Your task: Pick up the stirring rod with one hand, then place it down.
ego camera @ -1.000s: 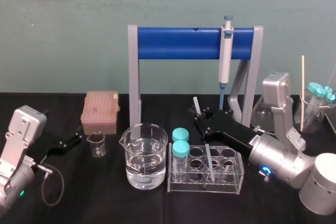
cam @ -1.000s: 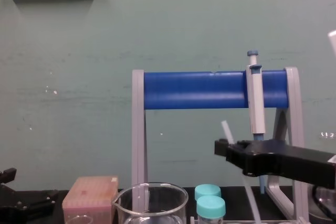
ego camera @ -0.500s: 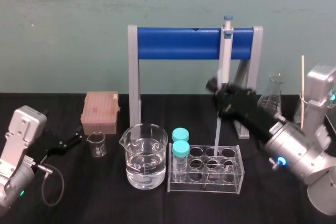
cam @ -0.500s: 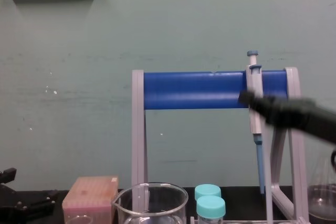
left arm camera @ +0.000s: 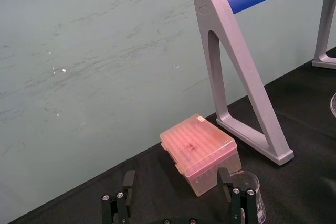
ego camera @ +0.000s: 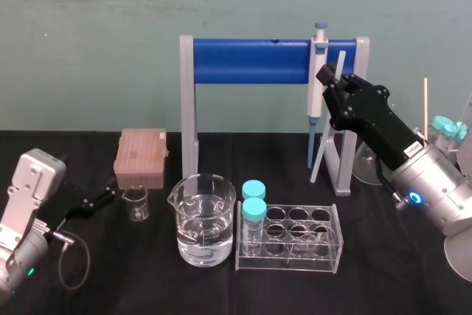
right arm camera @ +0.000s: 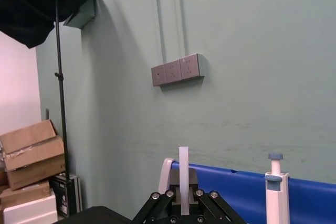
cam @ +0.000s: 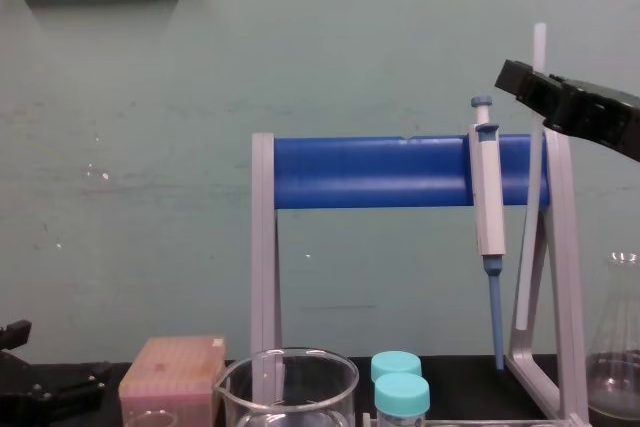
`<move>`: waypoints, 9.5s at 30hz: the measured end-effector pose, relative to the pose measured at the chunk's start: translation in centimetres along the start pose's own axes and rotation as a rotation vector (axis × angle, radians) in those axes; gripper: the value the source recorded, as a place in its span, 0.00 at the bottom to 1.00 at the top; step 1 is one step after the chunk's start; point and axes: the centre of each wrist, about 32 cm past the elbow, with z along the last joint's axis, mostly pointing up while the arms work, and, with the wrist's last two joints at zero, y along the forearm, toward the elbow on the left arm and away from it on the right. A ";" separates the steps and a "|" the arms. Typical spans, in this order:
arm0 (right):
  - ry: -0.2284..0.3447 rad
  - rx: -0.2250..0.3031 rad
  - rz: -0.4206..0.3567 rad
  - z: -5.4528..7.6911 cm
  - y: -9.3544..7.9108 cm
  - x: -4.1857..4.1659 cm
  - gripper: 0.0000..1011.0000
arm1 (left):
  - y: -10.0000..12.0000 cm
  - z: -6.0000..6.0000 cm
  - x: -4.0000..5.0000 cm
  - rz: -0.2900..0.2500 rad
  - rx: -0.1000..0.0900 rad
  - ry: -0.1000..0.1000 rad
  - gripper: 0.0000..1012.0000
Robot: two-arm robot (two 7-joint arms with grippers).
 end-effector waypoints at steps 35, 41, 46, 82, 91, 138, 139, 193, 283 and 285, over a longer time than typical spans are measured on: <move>-0.018 -0.024 0.018 0.0 -0.3 0.16 0.07 | 0.0 0.0 0.00 0.000 0.000 0.000 0.99; -0.019 -0.027 0.021 -0.1 -0.3 0.12 0.07 | 0.0 0.0 0.00 0.000 0.000 0.000 0.99; -0.019 -0.031 0.023 -0.1 -0.4 0.12 0.07 | 0.0 0.0 0.00 0.000 0.000 0.000 0.99; -0.030 -0.032 0.029 -0.1 -0.3 0.32 0.07 | 0.0 0.0 0.00 0.000 0.000 0.000 0.99; -0.028 -0.035 0.032 -0.2 0.0 0.46 0.07 | 0.0 0.0 0.00 0.000 0.000 0.000 0.99; 0.030 -0.159 0.160 -3.2 -1.4 0.90 0.07 | 0.0 0.0 0.00 0.000 0.000 0.000 0.99; 0.031 -0.158 0.162 -3.3 -1.3 0.92 0.07 | 0.0 0.0 0.00 0.000 0.000 0.000 0.99; 0.041 -0.326 0.162 -7.5 -1.3 0.92 0.07 | 0.0 0.0 0.00 0.000 0.000 0.000 0.99; -0.225 -0.544 -0.412 -4.6 -4.9 1.57 0.99 | 0.0 0.0 0.00 0.000 0.000 0.000 0.99; -0.225 -0.543 -0.413 -4.6 -4.9 1.58 0.99 | 0.0 0.0 0.00 0.000 0.000 0.000 0.99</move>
